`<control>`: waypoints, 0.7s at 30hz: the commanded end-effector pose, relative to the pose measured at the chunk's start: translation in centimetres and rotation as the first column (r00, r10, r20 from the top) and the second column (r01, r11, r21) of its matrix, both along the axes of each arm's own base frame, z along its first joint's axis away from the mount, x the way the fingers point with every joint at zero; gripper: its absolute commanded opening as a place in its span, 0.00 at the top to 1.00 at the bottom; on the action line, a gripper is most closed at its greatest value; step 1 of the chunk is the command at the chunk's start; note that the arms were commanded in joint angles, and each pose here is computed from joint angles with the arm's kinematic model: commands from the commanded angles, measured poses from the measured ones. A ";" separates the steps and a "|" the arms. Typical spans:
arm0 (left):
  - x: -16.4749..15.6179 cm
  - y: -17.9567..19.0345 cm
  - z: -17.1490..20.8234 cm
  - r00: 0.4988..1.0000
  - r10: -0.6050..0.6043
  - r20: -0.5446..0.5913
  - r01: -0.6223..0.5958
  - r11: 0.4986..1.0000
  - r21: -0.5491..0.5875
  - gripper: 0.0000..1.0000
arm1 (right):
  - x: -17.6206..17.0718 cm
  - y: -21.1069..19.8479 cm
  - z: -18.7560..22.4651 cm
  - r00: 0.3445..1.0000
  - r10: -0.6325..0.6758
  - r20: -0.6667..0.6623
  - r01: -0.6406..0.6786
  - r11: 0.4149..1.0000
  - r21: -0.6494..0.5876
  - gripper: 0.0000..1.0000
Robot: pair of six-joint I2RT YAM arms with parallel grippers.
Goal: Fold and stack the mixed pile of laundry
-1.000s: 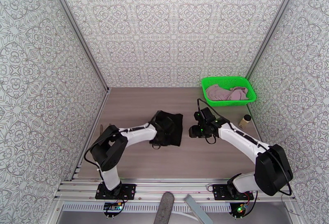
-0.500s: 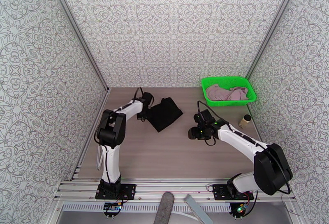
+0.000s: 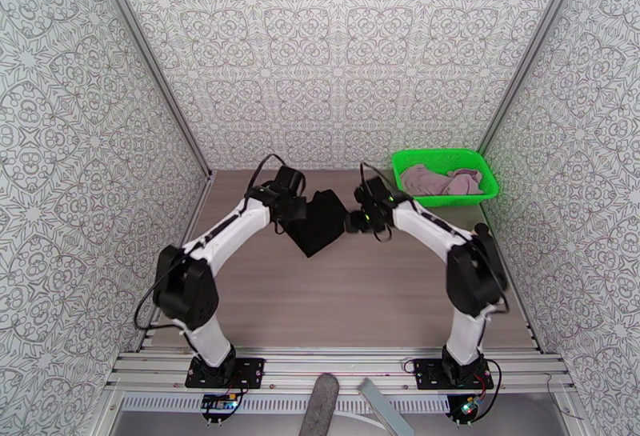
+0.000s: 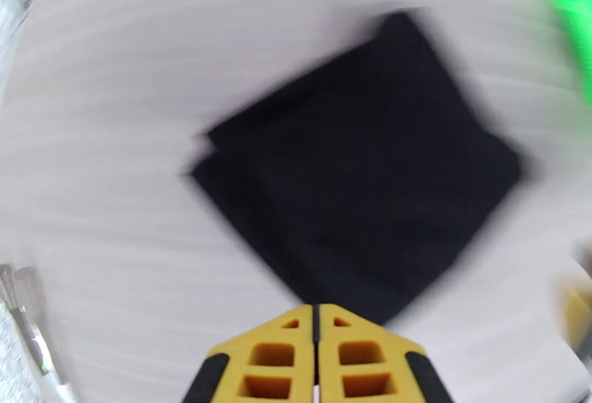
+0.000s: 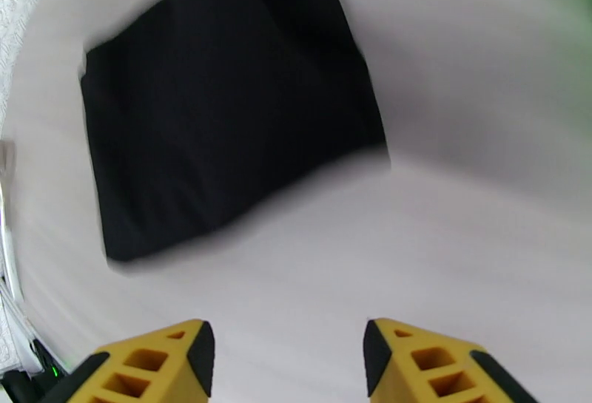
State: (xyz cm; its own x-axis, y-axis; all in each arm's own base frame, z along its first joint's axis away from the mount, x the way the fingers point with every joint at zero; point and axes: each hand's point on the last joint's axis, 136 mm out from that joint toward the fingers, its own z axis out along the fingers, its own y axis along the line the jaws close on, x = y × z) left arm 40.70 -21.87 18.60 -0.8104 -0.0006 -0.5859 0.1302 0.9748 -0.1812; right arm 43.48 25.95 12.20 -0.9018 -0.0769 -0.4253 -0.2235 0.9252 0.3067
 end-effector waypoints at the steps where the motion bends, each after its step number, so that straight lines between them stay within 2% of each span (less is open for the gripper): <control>1: -1.7 -3.6 -4.8 0.993 -0.043 -0.107 0.040 0.999 -0.037 0.93 | 1.5 -0.5 -2.7 0.997 -0.017 -0.069 0.010 0.994 -0.104 0.45; 6: -1.6 -4.7 -9.9 0.986 -0.014 -0.165 0.016 1.000 0.006 0.96 | 3.6 -0.8 -6.2 0.993 -0.046 -0.110 0.023 0.980 -0.200 0.48; 14: -1.1 0.7 -17.2 0.961 0.117 -0.252 -0.074 0.982 0.175 0.98 | 4.1 -3.1 -11.0 0.981 -0.124 -0.146 0.064 0.931 -0.358 0.57; 17: -1.0 3.3 -18.5 0.949 0.160 -0.273 -0.097 0.968 0.231 0.99 | 3.7 -3.1 -11.8 0.977 -0.135 -0.165 0.069 0.933 -0.353 0.59; 21: -0.2 6.5 -18.9 0.939 0.203 -0.277 -0.122 0.951 0.284 0.99 | 3.3 -1.1 -12.4 0.970 -0.141 -0.200 0.089 0.965 -0.247 0.60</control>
